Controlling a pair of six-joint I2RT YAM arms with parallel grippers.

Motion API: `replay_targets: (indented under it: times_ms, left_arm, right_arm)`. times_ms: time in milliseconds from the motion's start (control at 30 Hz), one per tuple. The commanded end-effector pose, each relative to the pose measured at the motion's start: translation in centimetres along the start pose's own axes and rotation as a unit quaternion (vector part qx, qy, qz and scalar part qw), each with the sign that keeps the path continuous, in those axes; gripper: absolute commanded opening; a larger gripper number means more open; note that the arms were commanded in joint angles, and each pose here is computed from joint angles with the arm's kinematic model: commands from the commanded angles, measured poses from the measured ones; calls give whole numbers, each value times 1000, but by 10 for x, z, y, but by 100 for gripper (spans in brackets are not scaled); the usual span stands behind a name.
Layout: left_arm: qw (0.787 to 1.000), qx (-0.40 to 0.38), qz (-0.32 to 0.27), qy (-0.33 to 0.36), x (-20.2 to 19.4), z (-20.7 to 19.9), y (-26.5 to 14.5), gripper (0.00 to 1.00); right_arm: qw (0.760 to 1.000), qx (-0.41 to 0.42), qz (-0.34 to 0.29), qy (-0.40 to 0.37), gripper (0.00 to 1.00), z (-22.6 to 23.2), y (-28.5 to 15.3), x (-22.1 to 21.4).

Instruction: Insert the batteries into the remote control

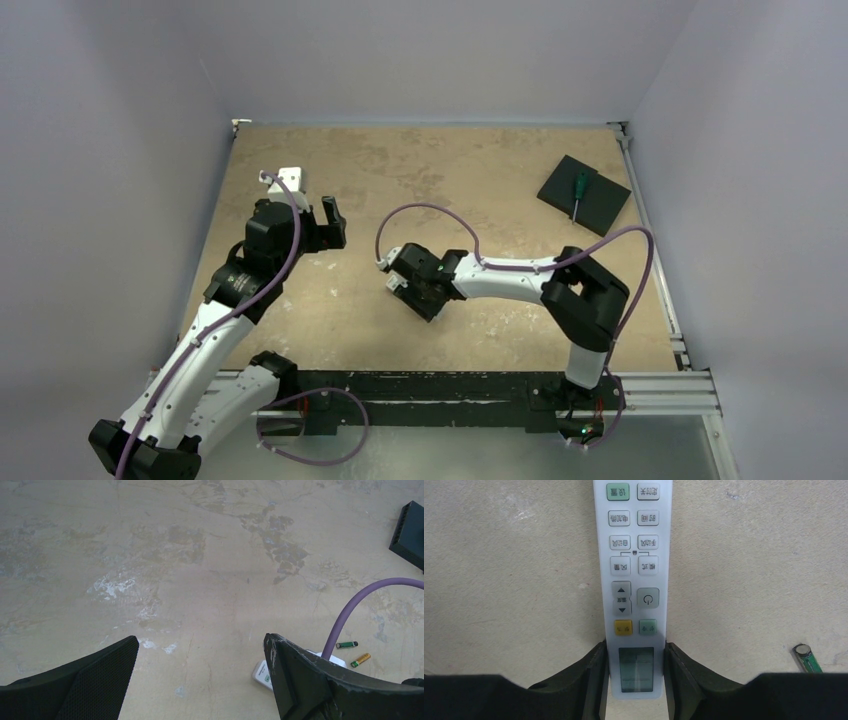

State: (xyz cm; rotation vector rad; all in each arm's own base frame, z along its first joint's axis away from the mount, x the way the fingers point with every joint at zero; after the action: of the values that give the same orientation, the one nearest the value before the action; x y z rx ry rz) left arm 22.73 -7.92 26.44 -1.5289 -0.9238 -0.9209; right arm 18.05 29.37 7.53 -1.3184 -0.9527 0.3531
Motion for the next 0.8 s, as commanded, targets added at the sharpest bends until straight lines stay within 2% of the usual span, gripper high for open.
replay_targets:
  times_ms: [0,67,367,433,467,500,767]
  left_arm:
    - [1000,4,-17,-12,11,1,-3,97]
    - [1000,2,-17,-13,10,0,-3,97]
    - [1000,-18,-5,-15,7,-5,0,97]
    - [999,-30,-3,-18,6,-9,1,97]
    - [999,-38,-2,-19,6,-11,1,97]
    - [999,-49,-2,-18,6,-13,1,97]
    - [982,-185,37,-32,-12,-44,-3,99]
  right_arm:
    - [999,10,-26,20,4,4,-16,3]
    - [999,14,-31,25,0,5,-19,3]
    - [995,64,-60,44,0,12,-46,-1]
    - [993,75,-76,46,0,13,-55,0]
    - [989,90,-105,47,0,14,-74,5]
    - [990,95,-90,46,0,16,-66,1]
    - [980,152,-122,43,0,21,-95,0]
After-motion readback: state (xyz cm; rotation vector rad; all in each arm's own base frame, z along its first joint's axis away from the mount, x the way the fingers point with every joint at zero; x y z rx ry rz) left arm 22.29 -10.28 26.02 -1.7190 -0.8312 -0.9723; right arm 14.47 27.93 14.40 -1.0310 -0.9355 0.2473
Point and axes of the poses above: each gripper's point midway between its finger pads, its own y axis out along the fingers, its own z axis along the line the jaws close on, x = y × z, the point moved 6 cm from there along -y, back along the fingers, and after that the axes turned 4 degrees about y, right-handed, at the moved point
